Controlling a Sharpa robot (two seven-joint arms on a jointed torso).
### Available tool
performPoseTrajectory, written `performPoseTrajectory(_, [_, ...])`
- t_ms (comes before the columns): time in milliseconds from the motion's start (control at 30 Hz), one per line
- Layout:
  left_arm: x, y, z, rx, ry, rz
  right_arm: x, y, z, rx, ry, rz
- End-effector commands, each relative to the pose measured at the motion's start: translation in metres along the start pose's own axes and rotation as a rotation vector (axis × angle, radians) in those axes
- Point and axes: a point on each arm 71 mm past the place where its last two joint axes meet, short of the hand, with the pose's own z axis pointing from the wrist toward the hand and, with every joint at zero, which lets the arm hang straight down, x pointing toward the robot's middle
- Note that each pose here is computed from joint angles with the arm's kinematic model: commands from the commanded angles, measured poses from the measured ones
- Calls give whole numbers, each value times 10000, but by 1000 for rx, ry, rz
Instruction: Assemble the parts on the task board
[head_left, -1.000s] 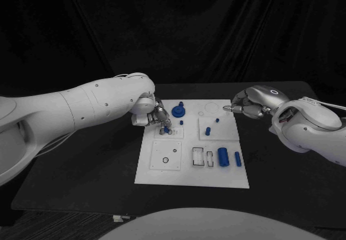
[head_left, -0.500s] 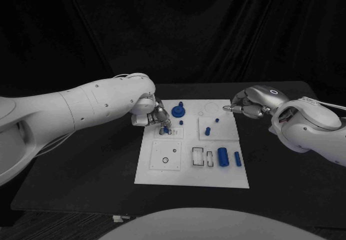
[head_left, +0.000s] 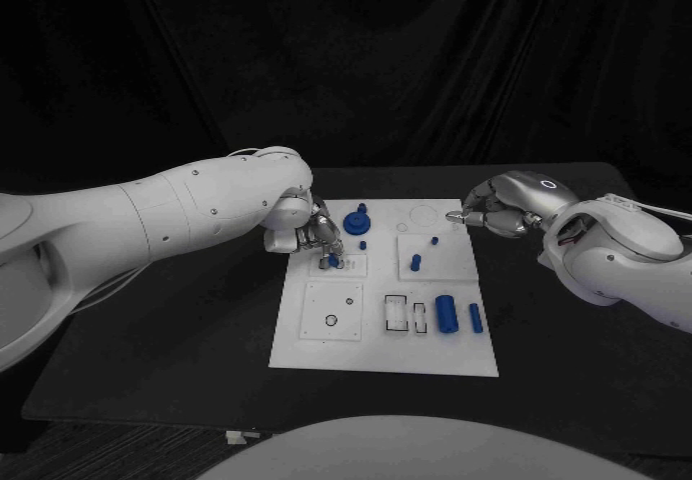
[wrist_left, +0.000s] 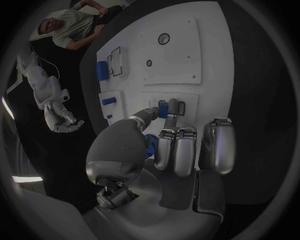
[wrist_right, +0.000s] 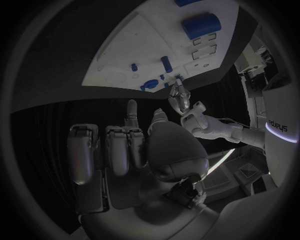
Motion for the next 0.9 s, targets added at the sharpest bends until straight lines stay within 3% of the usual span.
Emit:
performPoseTrajectory(33, [6,-22,2,9,4,7,4,-7,-4,14,-4,-4])
performPoseTrajectory(900, [21,-85,19,23,9,15,11,-14,0,20,-1,-5])
